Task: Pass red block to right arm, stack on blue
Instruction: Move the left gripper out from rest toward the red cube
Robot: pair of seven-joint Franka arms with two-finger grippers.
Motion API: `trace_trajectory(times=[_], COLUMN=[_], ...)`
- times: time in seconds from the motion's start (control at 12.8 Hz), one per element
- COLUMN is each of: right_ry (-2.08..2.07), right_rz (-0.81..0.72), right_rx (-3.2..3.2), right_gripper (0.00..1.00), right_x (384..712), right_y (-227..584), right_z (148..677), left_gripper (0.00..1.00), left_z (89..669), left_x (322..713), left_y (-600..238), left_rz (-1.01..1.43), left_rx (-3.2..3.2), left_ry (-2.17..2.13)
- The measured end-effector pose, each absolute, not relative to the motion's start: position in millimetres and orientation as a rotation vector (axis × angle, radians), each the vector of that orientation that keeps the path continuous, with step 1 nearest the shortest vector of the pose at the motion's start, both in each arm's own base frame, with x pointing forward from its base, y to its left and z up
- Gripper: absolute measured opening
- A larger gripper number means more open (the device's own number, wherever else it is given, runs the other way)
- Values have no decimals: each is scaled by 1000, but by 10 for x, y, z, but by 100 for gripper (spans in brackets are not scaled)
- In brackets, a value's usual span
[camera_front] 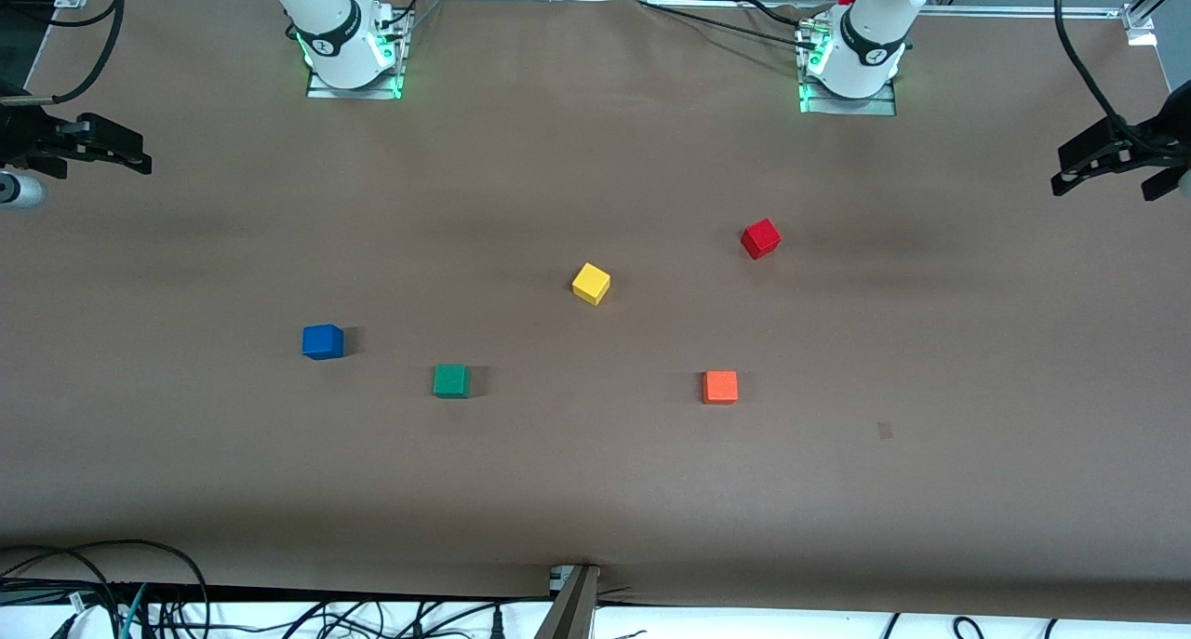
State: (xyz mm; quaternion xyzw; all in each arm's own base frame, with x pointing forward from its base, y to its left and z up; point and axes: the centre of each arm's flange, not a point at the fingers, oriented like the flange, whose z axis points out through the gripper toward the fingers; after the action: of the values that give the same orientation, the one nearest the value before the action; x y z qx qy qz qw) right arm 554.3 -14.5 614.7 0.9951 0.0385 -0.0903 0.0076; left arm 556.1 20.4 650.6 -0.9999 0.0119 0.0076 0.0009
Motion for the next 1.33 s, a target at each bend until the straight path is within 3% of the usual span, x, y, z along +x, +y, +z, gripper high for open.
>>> trace_trajectory(times=[0.94, 1.33], right_ry=[124, 124], right_rz=[-282, -282], right_rx=[3111, 3111], right_gripper=[100, 100], right_x=[5543, 5544], right_y=[-145, -146], right_z=[6147, 6147], left_gripper=[100, 100], left_z=[6220, 6069], left_x=[5510, 5416], left_y=[343, -105], left_rz=[249, 176], left_rx=[-3189, -3224], left_ry=[-115, -78])
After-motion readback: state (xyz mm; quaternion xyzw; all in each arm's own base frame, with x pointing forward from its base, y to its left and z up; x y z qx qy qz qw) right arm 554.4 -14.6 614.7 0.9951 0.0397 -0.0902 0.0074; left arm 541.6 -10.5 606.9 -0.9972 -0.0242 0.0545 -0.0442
